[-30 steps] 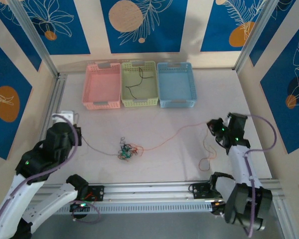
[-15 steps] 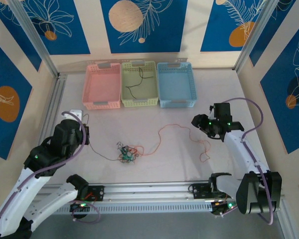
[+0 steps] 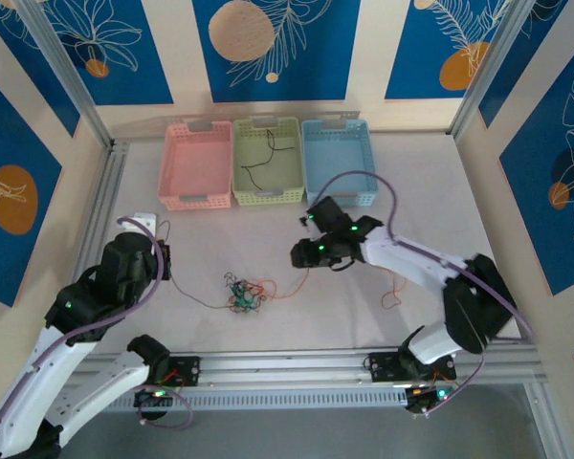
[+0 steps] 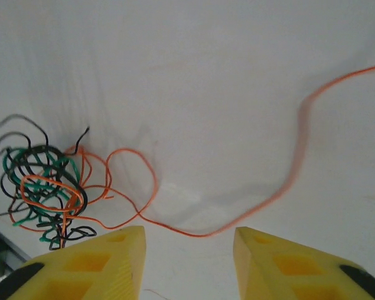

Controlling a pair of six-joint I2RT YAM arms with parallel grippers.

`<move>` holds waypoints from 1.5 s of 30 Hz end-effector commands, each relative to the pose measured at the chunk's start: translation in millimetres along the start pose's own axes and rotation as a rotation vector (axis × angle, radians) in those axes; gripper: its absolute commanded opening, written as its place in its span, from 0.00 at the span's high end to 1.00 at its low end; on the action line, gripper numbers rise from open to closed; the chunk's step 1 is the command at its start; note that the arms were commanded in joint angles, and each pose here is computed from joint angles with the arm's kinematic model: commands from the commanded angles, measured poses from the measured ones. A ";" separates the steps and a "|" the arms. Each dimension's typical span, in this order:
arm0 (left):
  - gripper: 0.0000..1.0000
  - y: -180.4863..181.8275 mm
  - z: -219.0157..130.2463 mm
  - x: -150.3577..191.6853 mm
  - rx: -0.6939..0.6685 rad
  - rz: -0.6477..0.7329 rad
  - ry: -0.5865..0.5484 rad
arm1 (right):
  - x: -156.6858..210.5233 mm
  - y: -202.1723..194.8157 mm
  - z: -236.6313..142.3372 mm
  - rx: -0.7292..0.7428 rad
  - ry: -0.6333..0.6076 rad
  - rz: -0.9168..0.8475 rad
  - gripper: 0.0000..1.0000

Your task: Untangle the cables

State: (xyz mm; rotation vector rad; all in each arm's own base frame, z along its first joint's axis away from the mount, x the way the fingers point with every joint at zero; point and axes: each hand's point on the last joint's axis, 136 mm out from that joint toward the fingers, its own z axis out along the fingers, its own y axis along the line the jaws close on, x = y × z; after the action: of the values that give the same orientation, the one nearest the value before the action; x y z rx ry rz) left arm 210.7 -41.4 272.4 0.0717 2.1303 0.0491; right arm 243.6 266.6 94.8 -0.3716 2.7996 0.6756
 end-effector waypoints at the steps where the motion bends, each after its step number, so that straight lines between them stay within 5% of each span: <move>1: 1.00 4.0 -0.4 -1.7 -0.016 -0.013 -0.014 | -1.7 20.2 24.6 -0.080 0.056 -0.011 0.62; 8: 1.00 11.9 -8.0 -14.5 -0.050 0.001 -0.046 | 2.8 28.3 57.9 -0.139 0.123 -0.002 0.64; 19: 1.00 5.3 -43.1 -89.0 0.001 0.058 -0.139 | 1.6 69.7 73.7 -0.414 0.160 0.012 0.53; 45: 1.00 14.3 -35.9 -90.9 -0.083 0.131 -0.130 | 52.8 126.8 108.5 -0.521 0.360 -0.129 0.49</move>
State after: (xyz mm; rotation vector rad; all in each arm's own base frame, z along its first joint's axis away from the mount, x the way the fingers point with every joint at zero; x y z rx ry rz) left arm 230.5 -42.6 366.2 0.1810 2.0009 0.1677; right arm 190.1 415.6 39.2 -0.7810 2.8144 1.3622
